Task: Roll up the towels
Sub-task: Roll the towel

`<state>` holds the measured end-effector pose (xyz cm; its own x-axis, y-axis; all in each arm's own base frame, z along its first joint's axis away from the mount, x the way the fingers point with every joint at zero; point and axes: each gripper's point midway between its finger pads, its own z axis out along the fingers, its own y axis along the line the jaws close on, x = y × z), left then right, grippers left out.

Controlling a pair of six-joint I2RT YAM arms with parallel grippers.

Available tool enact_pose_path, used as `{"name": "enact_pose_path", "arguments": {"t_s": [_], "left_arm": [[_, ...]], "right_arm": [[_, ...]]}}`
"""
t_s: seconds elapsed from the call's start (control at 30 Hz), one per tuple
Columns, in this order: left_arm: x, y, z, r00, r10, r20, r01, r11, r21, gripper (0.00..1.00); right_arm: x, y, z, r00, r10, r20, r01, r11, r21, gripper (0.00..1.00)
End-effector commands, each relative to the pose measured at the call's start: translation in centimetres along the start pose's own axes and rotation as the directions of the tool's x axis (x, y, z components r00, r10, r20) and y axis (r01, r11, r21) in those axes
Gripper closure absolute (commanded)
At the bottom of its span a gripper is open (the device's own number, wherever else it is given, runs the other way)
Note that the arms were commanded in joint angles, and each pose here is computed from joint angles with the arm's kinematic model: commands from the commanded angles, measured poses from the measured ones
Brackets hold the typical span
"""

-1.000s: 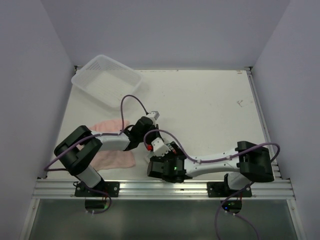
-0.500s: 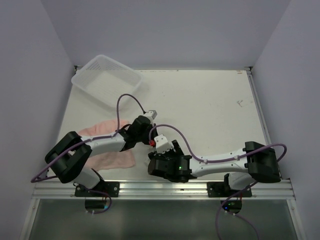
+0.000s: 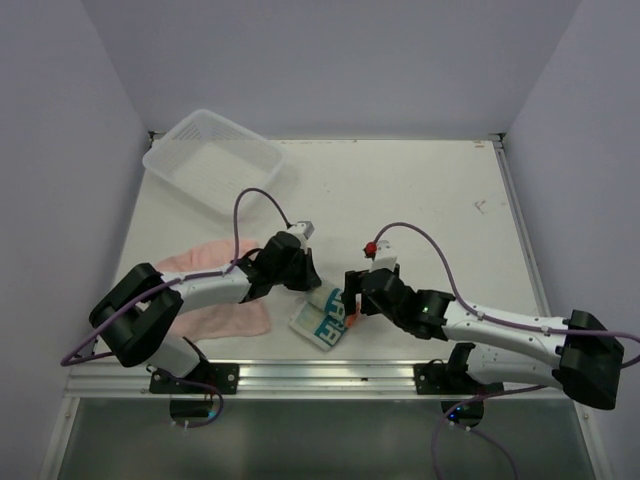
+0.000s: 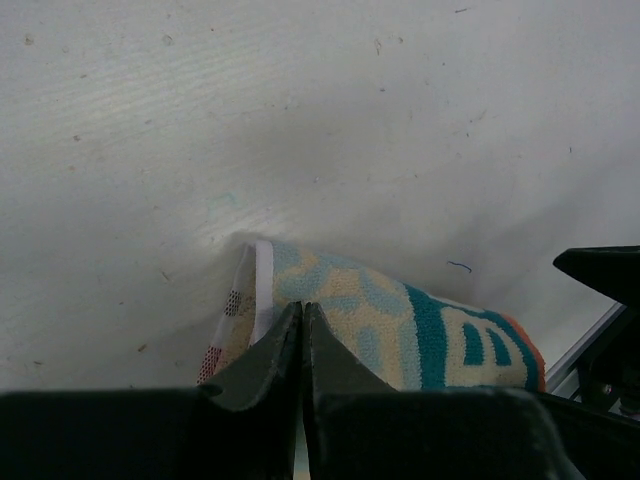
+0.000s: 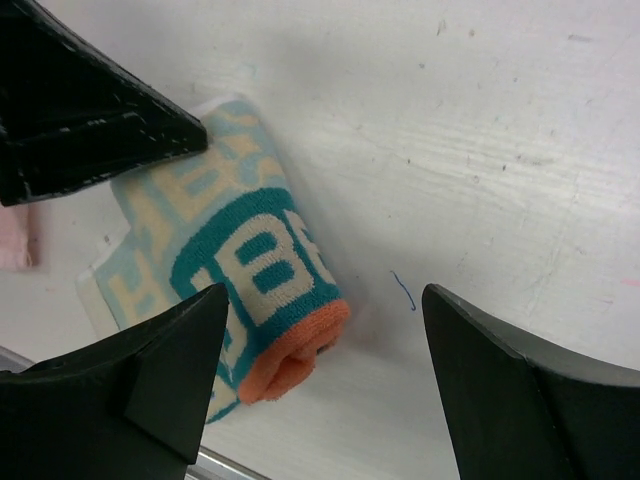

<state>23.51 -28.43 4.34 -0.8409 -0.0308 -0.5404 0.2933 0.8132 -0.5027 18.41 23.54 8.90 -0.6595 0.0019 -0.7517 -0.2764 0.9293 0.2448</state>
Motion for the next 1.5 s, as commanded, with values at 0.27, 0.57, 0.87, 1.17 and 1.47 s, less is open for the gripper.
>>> {"name": "enact_pose_path", "arguments": {"t_s": [0.27,0.57,0.87,1.17,1.47], "left_arm": [[-0.9,-0.5,-0.6,0.999,0.017,0.035,-0.018,1.000,0.015,0.93],[-0.7,-0.7,-0.4,1.000,0.017,0.023,-0.018,0.999,0.027,0.93],[-1.1,-1.0,-0.4,1.000,0.020,0.024,-0.021,0.999,0.033,0.93],[-5.9,-2.5,-1.5,0.994,0.042,0.105,-0.044,0.999,0.017,0.92],[-12.1,-3.9,-3.9,0.978,0.066,0.196,-0.068,0.998,0.003,0.89]], "right_arm": [[3.9,2.6,1.2,0.984,0.124,-0.130,-0.154,0.954,-0.258,0.22],[4.3,2.2,2.4,0.991,0.098,-0.093,-0.119,0.957,-0.263,0.31],[3.9,2.5,3.0,0.996,0.060,-0.062,-0.075,0.957,-0.280,0.60],[3.4,1.8,2.8,0.999,0.034,-0.013,-0.036,0.966,-0.255,0.93],[0.8,-1.2,1.9,0.976,-0.074,0.207,0.071,0.997,0.019,1.00]]}}
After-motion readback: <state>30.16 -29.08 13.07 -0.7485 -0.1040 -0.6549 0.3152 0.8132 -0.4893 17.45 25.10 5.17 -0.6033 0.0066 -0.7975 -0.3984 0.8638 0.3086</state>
